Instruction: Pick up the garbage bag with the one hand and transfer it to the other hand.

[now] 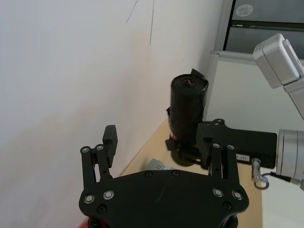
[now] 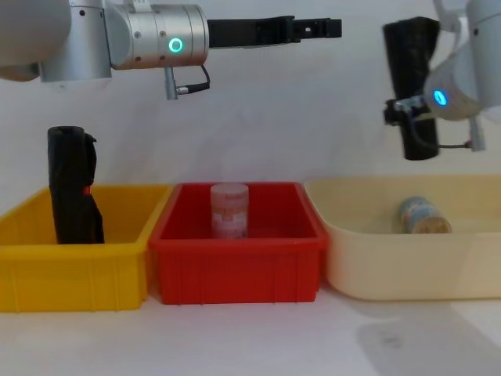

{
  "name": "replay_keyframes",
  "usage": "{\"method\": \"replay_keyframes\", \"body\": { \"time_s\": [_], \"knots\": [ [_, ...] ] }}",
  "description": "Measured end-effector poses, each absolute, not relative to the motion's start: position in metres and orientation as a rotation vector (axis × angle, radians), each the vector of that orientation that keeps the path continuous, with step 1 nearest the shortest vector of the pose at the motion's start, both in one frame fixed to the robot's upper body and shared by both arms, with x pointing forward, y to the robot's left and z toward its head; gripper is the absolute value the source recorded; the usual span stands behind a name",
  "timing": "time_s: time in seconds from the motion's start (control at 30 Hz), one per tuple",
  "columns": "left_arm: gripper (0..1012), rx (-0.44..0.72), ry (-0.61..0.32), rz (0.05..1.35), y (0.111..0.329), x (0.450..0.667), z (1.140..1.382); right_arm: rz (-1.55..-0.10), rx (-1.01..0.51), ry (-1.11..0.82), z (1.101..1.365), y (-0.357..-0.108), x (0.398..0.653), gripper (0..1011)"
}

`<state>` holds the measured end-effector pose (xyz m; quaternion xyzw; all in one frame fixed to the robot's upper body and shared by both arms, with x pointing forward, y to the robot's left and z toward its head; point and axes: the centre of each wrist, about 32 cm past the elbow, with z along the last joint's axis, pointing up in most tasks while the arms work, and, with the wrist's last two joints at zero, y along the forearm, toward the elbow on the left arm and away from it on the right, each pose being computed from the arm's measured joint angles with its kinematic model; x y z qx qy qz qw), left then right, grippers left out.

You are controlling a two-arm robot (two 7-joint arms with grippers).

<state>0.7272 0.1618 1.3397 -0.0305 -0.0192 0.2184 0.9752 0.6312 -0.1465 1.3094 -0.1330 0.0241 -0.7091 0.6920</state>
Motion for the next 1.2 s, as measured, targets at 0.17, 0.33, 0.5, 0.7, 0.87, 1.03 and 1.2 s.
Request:
{"method": "replay_keyframes", "body": {
  "time_s": [0.17,0.33,0.5,0.7,0.87,1.03,1.2],
  "knots": [
    [1001,-0.061,-0.039,0.44,0.162,0.727,1.34,-1.648,-0.328,0.063,1.307,-0.157,0.631,573],
    [1001,-0.062,-0.039,0.44,0.162,0.727,1.34,-1.693,-0.35,0.069,1.306,-0.165,0.63,716],
    [1001,-0.062,-0.039,0.44,0.162,0.727,1.34,-1.727,-0.369,0.075,1.304,-0.171,0.629,845],
    [1001,-0.061,-0.039,0.44,0.162,0.727,1.34,-1.752,-0.384,0.079,1.303,-0.175,0.629,991],
    [1002,-0.061,-0.039,0.44,0.162,0.727,1.34,-1.765,-0.392,0.081,1.302,-0.177,0.628,1001],
    [1002,-0.061,-0.039,0.44,0.162,0.727,1.34,-1.774,-0.396,0.082,1.302,-0.179,0.628,1001],
    [1002,-0.062,-0.039,0.44,0.162,0.727,1.34,-1.779,-0.399,0.082,1.302,-0.18,0.628,1001]
  ]
}}
